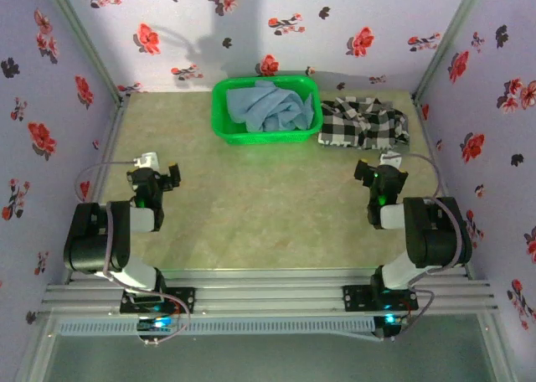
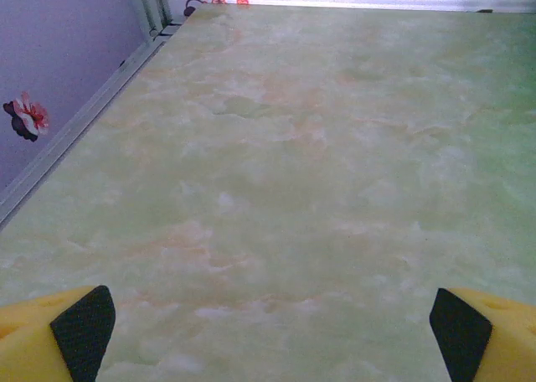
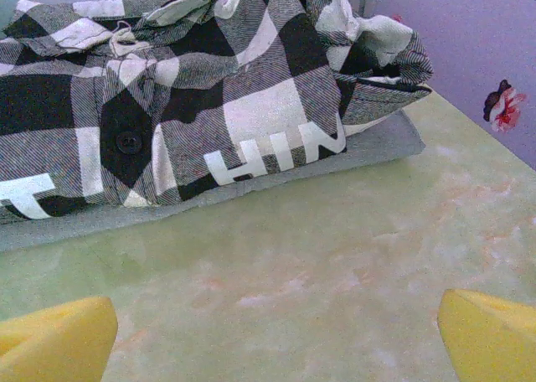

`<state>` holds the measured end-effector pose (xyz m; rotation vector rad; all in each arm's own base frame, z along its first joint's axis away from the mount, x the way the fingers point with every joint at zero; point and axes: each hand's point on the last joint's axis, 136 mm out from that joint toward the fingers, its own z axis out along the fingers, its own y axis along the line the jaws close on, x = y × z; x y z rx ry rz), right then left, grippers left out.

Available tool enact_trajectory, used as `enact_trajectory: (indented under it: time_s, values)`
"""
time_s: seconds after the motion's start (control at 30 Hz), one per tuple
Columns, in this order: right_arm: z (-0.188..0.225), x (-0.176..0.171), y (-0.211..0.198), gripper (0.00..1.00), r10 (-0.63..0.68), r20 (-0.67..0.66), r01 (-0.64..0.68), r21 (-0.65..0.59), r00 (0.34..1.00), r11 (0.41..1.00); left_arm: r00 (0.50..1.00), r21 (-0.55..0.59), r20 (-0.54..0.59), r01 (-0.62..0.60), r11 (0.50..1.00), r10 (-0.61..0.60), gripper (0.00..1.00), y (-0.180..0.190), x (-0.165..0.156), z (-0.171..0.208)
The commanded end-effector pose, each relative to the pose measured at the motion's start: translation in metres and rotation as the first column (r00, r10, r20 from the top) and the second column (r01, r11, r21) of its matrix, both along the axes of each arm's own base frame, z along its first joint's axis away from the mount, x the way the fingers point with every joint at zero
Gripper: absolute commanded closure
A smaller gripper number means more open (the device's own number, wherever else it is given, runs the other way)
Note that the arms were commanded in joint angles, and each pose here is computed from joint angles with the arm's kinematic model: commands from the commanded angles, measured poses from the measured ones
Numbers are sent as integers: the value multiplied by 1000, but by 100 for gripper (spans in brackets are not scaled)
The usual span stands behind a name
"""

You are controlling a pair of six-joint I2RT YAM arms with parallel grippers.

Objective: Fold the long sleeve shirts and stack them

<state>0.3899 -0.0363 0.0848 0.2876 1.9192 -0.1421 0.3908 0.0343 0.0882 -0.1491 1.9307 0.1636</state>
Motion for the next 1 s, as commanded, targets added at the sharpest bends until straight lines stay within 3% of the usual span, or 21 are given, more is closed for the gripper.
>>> enact_trajectory:
  time_s: [0.0,0.7,0.8,0.9,0.97]
  values:
    - [4,-1,-2,1,-18,19,18,-4,1000,1000,999,-3,40,-12,1000,12,0,0,2,9]
    - [12,0,3,1,14,37,-14,-12,999,1000,999,1,25,45,999,-45,0,-9,5,12]
    - [34,-6,15,1,31,-52,-33,-35,998,999,997,31,1,72,997,-72,0,-15,2,40]
    - [61,-20,22,1,8,-110,-2,49,994,999,995,25,-46,89,996,-88,0,-26,-2,77]
    - [69,-33,29,1,15,-183,6,110,983,994,996,-40,-78,48,998,-51,0,-33,-2,100]
